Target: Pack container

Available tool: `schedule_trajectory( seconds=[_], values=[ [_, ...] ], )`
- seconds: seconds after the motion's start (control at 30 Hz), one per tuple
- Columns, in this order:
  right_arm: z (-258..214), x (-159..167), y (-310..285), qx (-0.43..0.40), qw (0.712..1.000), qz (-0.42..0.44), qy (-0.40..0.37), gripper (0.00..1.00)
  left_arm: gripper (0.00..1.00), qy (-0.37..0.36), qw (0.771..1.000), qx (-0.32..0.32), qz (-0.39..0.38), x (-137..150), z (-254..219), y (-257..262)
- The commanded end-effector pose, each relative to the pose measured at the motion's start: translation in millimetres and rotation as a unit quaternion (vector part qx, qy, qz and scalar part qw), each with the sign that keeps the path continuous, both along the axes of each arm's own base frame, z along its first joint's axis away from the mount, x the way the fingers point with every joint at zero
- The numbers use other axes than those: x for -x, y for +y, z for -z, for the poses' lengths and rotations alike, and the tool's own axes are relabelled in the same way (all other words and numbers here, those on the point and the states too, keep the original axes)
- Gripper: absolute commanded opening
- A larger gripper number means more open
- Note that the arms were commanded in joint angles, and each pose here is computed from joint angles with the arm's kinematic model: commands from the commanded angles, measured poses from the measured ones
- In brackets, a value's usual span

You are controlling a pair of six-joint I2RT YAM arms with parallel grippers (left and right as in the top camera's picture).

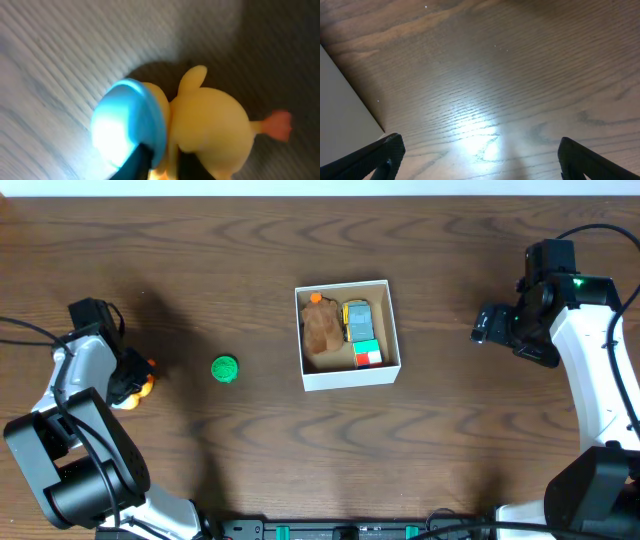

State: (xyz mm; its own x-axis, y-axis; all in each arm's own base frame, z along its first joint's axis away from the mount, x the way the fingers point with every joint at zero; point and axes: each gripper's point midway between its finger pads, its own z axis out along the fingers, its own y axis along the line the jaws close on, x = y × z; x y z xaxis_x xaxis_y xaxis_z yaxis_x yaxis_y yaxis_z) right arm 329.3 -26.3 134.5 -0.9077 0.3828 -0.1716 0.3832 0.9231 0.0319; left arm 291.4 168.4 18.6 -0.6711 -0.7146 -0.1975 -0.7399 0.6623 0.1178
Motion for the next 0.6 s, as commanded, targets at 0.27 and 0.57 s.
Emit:
schedule_trajectory(
  seconds=[0.27,0.57],
  values=[
    [4.8,2.2,-1.5,0.001,1.0,-0.005,0.01,0.99,0.06,0.009,1.0,0.01,-0.002,2.4,9.2,-2.1],
    [4.8,2.2,-1.5,0.001,1.0,-0.005,0.01,0.99,0.09,0.009,1.0,0.01,-0.002,2.3,9.1,-2.1]
  ],
)
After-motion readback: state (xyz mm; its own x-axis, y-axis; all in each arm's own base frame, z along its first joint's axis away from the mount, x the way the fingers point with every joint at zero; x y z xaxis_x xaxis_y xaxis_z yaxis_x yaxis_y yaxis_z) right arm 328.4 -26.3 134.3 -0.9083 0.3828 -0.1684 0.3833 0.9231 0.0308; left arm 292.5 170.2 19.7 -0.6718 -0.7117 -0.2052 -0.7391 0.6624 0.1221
